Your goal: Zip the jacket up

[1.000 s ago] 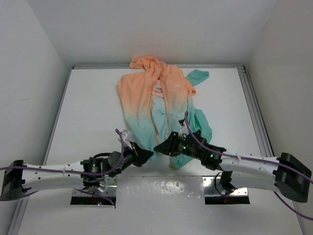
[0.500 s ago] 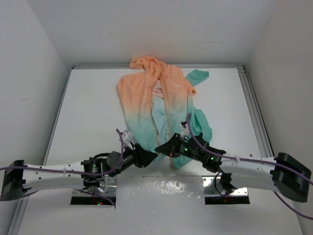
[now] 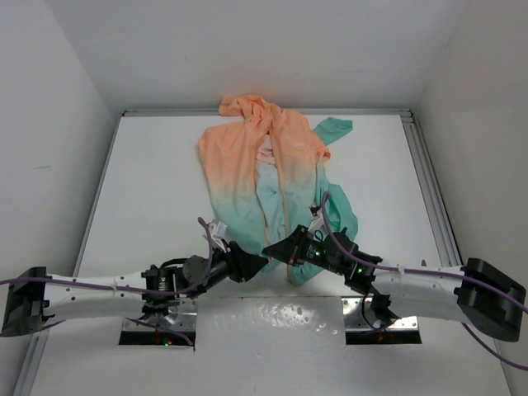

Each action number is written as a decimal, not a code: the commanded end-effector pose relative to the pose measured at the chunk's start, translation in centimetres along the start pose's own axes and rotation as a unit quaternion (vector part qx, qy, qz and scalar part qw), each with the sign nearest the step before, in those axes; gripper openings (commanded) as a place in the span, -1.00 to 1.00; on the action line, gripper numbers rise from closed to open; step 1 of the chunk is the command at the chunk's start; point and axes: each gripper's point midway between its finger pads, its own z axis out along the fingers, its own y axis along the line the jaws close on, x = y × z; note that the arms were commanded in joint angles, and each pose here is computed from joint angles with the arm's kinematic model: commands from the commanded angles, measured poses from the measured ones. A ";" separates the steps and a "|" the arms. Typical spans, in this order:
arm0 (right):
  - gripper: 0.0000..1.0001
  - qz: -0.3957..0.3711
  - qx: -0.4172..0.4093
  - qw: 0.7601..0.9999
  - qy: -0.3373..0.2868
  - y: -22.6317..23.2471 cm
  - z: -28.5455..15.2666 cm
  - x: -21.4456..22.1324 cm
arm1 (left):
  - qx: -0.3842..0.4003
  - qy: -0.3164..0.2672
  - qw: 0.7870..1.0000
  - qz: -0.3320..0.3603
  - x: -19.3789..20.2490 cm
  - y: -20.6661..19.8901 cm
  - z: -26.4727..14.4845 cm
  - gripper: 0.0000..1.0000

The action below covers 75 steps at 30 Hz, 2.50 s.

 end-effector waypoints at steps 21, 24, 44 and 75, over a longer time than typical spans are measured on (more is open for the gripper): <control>-1.00 0.035 -0.074 0.996 -0.036 2.8 -1.1 -1.3 | 0.047 -0.015 0.998 -0.032 -0.2 -1.9 0.4 -0.09; -1.00 0.037 -0.070 0.996 -0.038 2.4 -1.2 -1.2 | 0.054 -0.020 0.998 -0.036 -0.5 -2.1 0.2 -0.06; -1.00 0.036 -0.085 0.995 -0.043 3.2 -1.5 -1.5 | 0.062 -0.014 0.997 -0.041 0.0 -2.5 0.6 -0.10; -0.69 0.005 0.004 0.999 -0.031 -0.7 -1.0 -0.7 | 0.034 -0.026 0.999 -0.006 -0.5 -1.0 0.3 -1.00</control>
